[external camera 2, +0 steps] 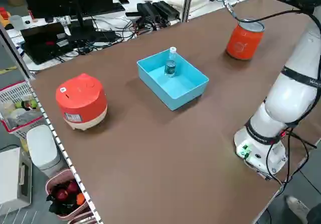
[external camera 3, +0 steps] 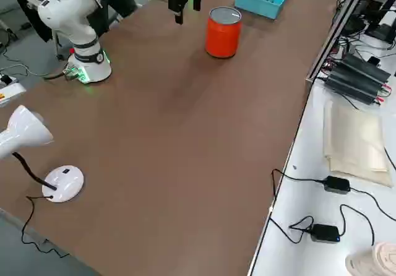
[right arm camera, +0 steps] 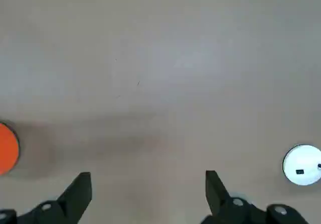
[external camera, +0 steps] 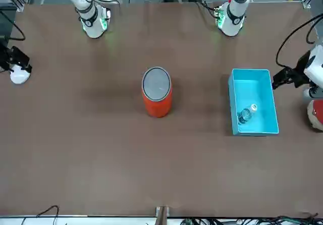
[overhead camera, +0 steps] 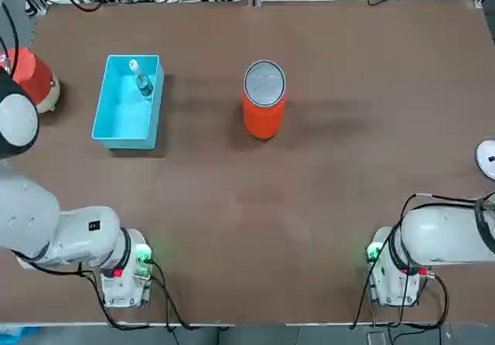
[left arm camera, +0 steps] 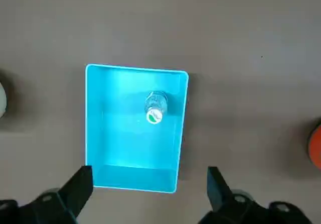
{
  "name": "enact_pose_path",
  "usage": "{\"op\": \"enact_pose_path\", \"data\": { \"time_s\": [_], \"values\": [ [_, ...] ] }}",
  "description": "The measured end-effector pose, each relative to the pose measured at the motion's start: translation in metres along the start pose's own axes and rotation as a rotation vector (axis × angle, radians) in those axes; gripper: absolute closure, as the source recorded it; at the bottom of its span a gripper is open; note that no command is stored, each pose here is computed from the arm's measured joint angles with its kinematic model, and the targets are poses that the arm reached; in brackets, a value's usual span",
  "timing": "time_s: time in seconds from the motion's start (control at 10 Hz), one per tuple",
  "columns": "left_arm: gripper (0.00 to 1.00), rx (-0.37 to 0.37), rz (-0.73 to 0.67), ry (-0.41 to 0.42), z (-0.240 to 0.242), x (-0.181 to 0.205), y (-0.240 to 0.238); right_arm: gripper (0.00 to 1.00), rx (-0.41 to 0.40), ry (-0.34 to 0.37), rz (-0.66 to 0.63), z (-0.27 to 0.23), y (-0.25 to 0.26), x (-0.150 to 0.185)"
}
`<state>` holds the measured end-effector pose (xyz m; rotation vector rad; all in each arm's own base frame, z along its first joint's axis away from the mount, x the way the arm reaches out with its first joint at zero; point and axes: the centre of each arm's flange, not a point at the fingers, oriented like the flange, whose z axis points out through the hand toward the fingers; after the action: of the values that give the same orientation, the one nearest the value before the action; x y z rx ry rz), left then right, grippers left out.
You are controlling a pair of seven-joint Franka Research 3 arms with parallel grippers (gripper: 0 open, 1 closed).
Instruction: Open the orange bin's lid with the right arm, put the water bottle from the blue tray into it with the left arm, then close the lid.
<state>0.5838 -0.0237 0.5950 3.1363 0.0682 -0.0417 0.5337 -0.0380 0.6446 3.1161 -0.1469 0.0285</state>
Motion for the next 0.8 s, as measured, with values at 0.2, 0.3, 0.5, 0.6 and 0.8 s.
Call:
{"op": "enact_pose_path", "data": {
  "time_s": [0.2, 0.3, 0.5, 0.6, 0.8],
  "values": [
    [0.00, 0.000, 0.000, 0.000, 0.000, 0.000, 0.000, 0.00, 0.000, 0.000, 0.000, 0.000, 0.000, 0.000],
    [0.00, 0.000, -0.001, 0.000, 0.000, 0.000, 0.000, 0.00, 0.000, 0.000, 0.000, 0.000, 0.000, 0.000],
    [0.00, 0.000, -0.004, 0.000, 0.000, 0.000, -0.002, 0.11, 0.001, -0.001, -0.004, 0.000, -0.002, 0.000],
    [0.00, 0.000, -0.011, -0.002, 0.001, 0.001, -0.007, 0.15, 0.002, -0.002, -0.010, 0.001, -0.007, 0.000],
    [0.00, -0.002, -0.043, -0.015, 0.008, 0.004, -0.031, 0.48, 0.007, -0.005, 0.025, 0.002, -0.037, -0.001]
  ]
}}
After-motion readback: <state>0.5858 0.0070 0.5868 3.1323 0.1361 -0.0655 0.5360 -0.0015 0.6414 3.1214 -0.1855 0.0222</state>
